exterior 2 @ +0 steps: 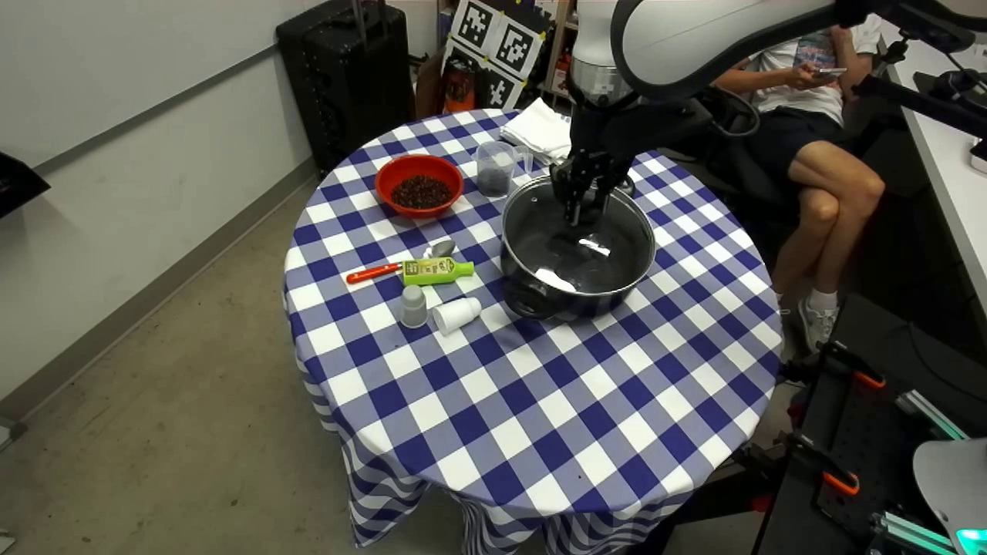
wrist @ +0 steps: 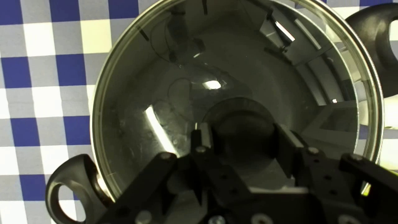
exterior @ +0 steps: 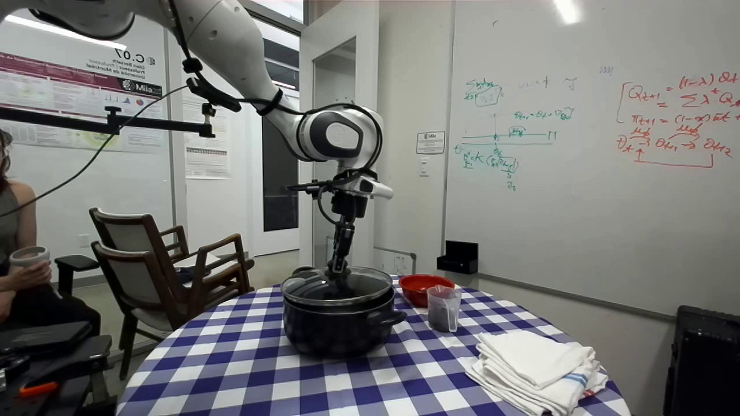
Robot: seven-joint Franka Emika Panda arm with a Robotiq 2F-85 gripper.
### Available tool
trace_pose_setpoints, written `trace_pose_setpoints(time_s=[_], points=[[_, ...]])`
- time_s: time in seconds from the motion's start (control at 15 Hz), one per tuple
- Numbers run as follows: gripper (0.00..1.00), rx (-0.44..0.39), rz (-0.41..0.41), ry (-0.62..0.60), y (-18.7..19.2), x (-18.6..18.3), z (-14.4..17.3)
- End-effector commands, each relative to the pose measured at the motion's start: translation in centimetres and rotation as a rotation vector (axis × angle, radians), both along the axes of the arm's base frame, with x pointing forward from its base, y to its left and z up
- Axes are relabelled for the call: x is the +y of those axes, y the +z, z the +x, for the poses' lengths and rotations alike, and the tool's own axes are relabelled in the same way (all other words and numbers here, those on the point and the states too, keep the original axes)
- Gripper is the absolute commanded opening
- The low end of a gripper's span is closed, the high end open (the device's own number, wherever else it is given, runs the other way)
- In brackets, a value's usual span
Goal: Put the glass lid on the pot
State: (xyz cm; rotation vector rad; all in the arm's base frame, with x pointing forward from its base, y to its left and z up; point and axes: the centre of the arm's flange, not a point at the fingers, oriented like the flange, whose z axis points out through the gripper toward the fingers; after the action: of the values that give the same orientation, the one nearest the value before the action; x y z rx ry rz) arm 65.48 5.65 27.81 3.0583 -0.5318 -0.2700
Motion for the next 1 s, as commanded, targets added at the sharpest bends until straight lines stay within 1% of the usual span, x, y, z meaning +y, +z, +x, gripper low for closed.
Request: trace_pose_setpoints(time_s=[0.0, 0.6, 0.93], points=[[0.25, -0.003, 0.033, 0.001, 0.9, 0.6, -0.2], [0.25, -0.005, 0.033, -0.027, 0.9, -1.2, 0.0], [0.25, -0.001, 0.030, -0.032, 0.7, -1.3, 0.0]])
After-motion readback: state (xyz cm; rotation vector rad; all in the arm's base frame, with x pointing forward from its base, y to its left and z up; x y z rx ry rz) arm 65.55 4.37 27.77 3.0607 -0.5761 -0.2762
